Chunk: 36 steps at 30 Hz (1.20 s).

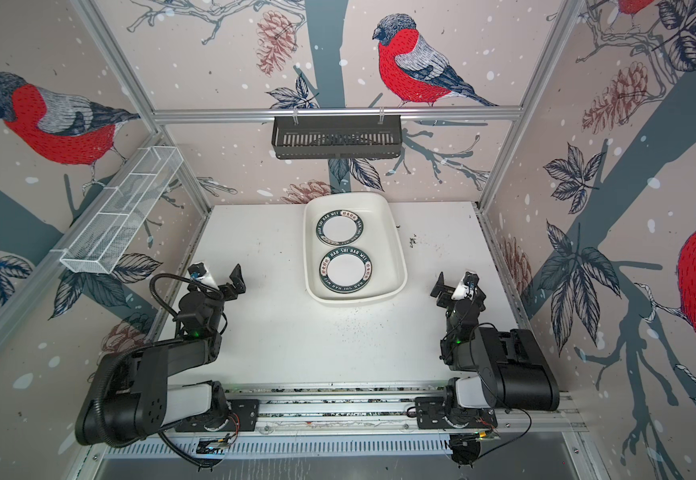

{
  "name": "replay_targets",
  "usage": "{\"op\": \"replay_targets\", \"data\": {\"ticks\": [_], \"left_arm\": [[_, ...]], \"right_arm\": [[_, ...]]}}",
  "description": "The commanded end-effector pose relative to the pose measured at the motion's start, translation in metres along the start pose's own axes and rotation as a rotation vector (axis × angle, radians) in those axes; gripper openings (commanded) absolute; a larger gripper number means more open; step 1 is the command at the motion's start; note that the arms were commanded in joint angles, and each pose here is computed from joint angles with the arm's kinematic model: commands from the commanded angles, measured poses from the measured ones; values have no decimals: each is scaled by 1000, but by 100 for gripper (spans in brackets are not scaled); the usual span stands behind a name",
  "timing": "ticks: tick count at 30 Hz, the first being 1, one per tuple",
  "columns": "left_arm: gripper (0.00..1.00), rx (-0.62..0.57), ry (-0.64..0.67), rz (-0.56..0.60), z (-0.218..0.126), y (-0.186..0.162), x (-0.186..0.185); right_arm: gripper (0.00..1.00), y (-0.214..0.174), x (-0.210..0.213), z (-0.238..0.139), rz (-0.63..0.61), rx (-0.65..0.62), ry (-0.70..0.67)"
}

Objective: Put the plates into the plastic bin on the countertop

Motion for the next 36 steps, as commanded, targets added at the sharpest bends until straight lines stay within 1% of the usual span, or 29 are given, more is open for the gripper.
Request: {"op": "replay_targets", "data": {"ticks": [1,2,5,6,8,10,12,14,16,18,21,36], "left_arm": [[98,-99,-72,42,-10,7,-8],[99,-112,-76,40,-13,4,-7],[99,-146,-90,32,-18,-2,-6],[98,-160,-122,50,-22,-4,-10],[99,-138,-183,87,-21,-10,-17],[99,-111,-153,69,-10,-11,-13],[99,-73,-190,89,-4,-14,-17],[99,-72,-186,87,-2,-14,-17],[99,-59,-185,87,0,-15,-17],[99,-17,-182,105,12,-18,-20],[99,43,-133,148,27,-24,-26],[99,39,-124,155,27,-24,-26]], "right_arm": [[100,21,1,-3,11,-144,12],[100,23,1,-5,13,-164,16],[100,20,3,1,4,-127,31],[100,21,4,3,1,-127,41],[100,19,7,9,-7,-103,62],[100,16,11,20,-19,-60,80],[100,14,17,30,-46,-20,104],[100,13,22,32,-67,-15,135],[100,14,23,32,-69,-16,134],[100,13,23,32,-69,-14,135],[100,14,23,31,-70,-17,133],[100,14,23,32,-74,-15,131]]}}
Point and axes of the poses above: each gripper's point midway between its finger pads, its own z axis out along the fingers, its own x axis along the line the jaws close on, y = z × x, the point moved 5 cm from there along -z, back along the fingers, and after that the axes turned 8 degrees about -z, right-handed, at the moved point
